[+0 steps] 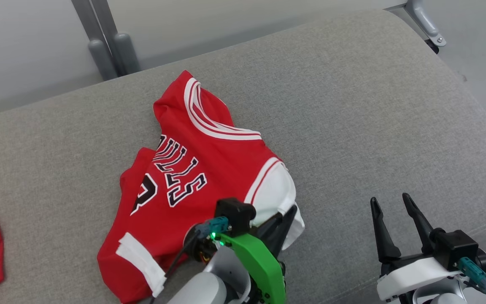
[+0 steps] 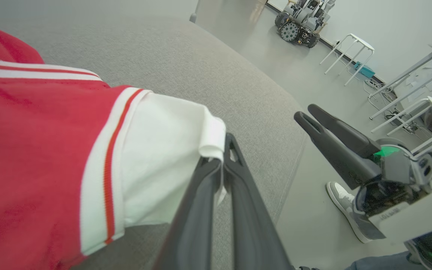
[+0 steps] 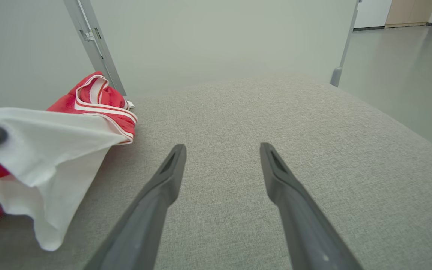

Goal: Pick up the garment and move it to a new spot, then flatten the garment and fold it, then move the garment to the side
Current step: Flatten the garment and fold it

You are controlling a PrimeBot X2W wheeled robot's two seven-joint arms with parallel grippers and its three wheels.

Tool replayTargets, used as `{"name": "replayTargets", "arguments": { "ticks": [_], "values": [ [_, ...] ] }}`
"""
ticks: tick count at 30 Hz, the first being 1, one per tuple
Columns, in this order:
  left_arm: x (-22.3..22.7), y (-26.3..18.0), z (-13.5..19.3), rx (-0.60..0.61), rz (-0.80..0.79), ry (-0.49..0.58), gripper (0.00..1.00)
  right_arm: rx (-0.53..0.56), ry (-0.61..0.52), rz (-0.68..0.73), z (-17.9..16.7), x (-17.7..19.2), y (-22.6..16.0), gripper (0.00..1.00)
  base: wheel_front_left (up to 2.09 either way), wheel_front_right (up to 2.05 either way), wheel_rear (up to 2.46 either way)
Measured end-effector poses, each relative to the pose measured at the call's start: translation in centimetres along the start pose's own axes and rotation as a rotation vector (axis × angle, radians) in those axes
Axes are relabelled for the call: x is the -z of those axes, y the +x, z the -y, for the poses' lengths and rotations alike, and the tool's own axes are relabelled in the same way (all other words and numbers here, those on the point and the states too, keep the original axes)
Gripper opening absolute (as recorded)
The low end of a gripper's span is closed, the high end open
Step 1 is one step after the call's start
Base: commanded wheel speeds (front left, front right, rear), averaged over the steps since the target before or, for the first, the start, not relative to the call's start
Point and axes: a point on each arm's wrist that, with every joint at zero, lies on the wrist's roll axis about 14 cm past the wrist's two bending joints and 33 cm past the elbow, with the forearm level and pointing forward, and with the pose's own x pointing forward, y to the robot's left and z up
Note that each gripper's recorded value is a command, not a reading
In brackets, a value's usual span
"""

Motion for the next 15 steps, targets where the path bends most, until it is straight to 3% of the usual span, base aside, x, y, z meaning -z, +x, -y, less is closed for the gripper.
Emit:
{"name": "replayTargets", "arguments": {
  "ticks": [3,7,10,15],
  "values": [
    [3.6,0.2,0.5,0.027,-0.101,-0.002,1.00,0.000,0.000,-0.008,0.0,0.2,-0.1,1.00,0.00,0.00,0.00],
    [4.8,0.2,0.8,0.041,-0.123,-0.008,1.00,0.006,-0.002,-0.007,0.3,0.2,-0.3,1.00,0.00,0.00,0.00],
    [2.8,-0.2,-1.8,-0.058,-0.039,0.071,1.00,0.015,-0.002,-0.008,0.7,0.2,-0.4,1.00,0.00,0.00,0.00],
    [0.7,-6.1,-10.5,-0.397,0.066,0.102,1.00,0.004,0.002,-0.014,0.4,0.5,-0.6,1.00,0.00,0.00,0.00]
  ]
}}
